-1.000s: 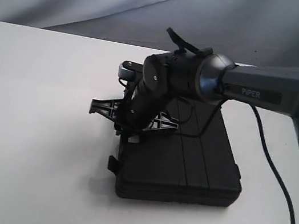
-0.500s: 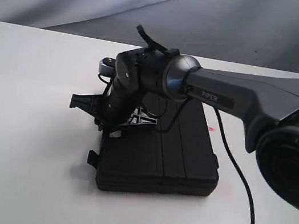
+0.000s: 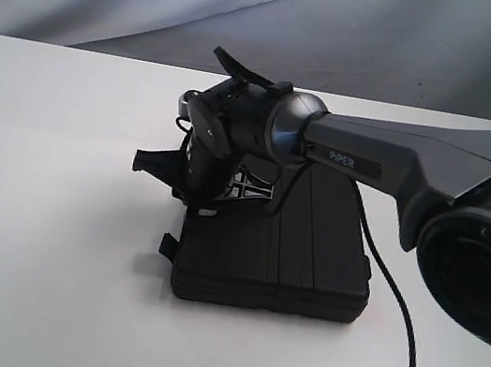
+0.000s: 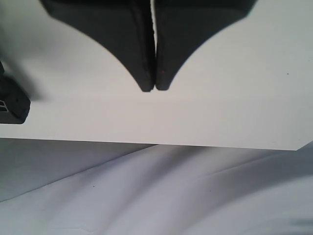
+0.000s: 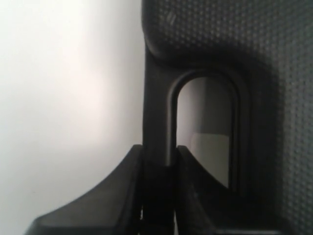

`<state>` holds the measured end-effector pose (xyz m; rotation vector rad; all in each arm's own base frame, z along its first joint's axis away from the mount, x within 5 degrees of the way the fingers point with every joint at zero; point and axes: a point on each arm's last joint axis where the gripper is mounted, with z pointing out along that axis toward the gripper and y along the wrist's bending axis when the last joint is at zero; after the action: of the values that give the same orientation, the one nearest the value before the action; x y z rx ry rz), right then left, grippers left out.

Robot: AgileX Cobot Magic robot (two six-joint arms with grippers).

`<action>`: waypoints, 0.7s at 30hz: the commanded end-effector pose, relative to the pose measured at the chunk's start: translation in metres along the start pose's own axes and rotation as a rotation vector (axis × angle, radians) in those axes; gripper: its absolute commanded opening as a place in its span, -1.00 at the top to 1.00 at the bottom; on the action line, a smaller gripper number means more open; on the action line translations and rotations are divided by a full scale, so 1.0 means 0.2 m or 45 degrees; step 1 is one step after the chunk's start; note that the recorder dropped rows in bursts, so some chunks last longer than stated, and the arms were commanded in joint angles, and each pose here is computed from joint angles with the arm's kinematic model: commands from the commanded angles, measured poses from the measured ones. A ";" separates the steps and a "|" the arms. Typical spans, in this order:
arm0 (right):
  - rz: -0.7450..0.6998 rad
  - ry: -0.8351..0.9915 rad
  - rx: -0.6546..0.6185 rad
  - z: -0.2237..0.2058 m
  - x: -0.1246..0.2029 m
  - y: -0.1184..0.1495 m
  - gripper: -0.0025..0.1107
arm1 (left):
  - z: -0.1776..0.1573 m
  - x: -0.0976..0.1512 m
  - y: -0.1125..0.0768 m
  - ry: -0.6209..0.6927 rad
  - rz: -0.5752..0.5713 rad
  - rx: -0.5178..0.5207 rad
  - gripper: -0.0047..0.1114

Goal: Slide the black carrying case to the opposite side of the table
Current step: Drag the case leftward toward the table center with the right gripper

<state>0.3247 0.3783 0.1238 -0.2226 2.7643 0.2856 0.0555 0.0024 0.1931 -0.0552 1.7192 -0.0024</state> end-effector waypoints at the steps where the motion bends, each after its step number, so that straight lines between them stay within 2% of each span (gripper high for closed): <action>1: -0.001 -0.106 -0.023 -0.05 -0.06 0.01 0.96 | 0.00 0.00 0.00 -0.006 0.000 0.006 0.92; 7: -0.014 -0.146 -0.078 -0.05 -0.06 0.04 0.96 | 0.00 0.00 0.00 -0.006 0.002 0.006 0.92; 15: -0.051 -0.129 -0.037 -0.05 -0.05 0.03 0.96 | 0.00 0.00 0.00 -0.006 -0.001 0.006 0.92; 21: -0.071 -0.117 -0.023 -0.05 -0.05 0.02 0.59 | 0.00 0.00 0.00 -0.006 0.002 0.006 0.92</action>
<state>0.3272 0.3786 0.1247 -0.2150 2.7290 0.2771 0.0555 0.0024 0.1931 -0.0552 1.7192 -0.0024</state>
